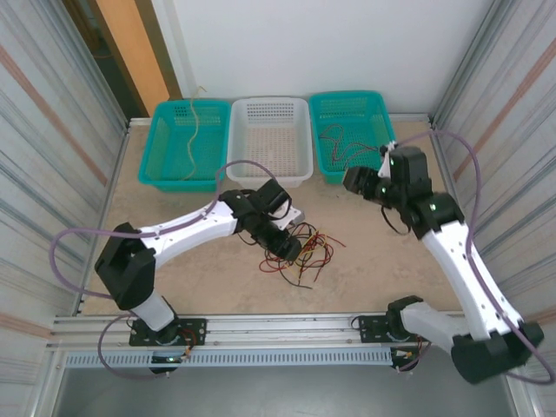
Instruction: Untangle the cables
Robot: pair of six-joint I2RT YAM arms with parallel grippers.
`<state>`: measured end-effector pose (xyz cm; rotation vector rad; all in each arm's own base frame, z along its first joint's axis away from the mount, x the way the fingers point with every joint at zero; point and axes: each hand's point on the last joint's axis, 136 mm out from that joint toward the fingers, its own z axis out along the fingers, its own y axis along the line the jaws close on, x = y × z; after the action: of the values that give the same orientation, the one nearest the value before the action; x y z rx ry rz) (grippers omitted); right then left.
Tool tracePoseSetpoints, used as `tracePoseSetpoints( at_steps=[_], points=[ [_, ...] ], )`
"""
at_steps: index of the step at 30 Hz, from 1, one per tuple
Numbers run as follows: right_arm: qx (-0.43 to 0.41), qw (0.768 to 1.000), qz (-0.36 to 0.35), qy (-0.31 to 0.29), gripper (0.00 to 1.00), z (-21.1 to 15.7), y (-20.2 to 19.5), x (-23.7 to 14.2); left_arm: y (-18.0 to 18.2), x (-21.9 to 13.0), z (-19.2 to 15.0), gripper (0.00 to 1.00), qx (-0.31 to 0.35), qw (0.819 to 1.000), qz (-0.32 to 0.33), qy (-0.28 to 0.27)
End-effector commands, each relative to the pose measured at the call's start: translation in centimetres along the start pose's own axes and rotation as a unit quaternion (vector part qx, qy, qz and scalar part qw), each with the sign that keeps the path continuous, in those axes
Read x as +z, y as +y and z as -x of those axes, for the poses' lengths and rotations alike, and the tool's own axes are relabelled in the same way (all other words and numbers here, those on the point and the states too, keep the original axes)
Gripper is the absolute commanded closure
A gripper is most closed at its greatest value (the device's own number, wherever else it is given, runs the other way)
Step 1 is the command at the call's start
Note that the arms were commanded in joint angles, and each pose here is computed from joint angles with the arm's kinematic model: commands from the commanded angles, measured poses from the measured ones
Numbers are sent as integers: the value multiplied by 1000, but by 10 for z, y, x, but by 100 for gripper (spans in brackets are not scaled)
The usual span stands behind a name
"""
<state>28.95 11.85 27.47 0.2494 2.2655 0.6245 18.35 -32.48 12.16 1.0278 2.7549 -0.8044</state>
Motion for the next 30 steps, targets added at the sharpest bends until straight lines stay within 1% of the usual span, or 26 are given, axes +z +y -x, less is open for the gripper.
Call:
tracePoseSetpoints(
  at_steps=[1, 4, 7, 9, 11, 13, 15, 18, 20, 22, 25, 27, 29, 30],
  points=[
    [27, 998, -54, 24, 40, -37, -32, 1, 6, 1, 0, 41, -1, 1000, 15, 12],
    [42, 997, -61, 31, 40, -54, -44, -3, 12, 11, 3, 47, -7, 1000, 22, 17],
    [51, 996, -66, 38, 39, -63, -49, -3, 11, 19, 11, 52, -10, 1000, 16, 19],
    [60, 995, -64, 50, 39, -68, -49, 3, 15, 20, 16, 56, -7, 999, 30, 18],
    [71, 994, -62, 62, 40, -73, -49, 11, 24, 16, 25, 59, -15, 999, 46, 4],
    [75, 993, -57, 72, 41, -77, -46, 18, 31, 11, 35, 62, -37, 998, 43, -15],
    [76, 993, -57, 73, 42, -78, -44, 23, 30, 12, 41, 65, -41, 999, 31, -16],
    [77, 993, -52, 76, 42, -78, -38, 28, 29, 22, 37, 66, -41, 999, 29, 4],
    [75, 993, -46, 76, 41, -77, -33, 29, 26, 28, 32, 64, -42, 999, 27, 16],
    [76, 993, -40, 77, 41, -77, -30, 31, 18, 30, 34, 62, -38, 999, 13, 15],
    [76, 993, -32, 84, 41, -79, -24, 35, 9, 33, 37, 62, -44, 999, -13, 11],
    [73, 993, -31, 83, 41, -81, -22, 34, 12, 37, 37, 69, -46, 999, -7, 16],
    [73, 993, -29, 86, 41, -84, -20, 36, 12, 37, 36, 81, -43, 999, -4, 24],
    [74, 993, -27, 87, 41, -86, -19, 37, 11, 35, 37, 85, -41, 999, -5, 23]
  ],
)
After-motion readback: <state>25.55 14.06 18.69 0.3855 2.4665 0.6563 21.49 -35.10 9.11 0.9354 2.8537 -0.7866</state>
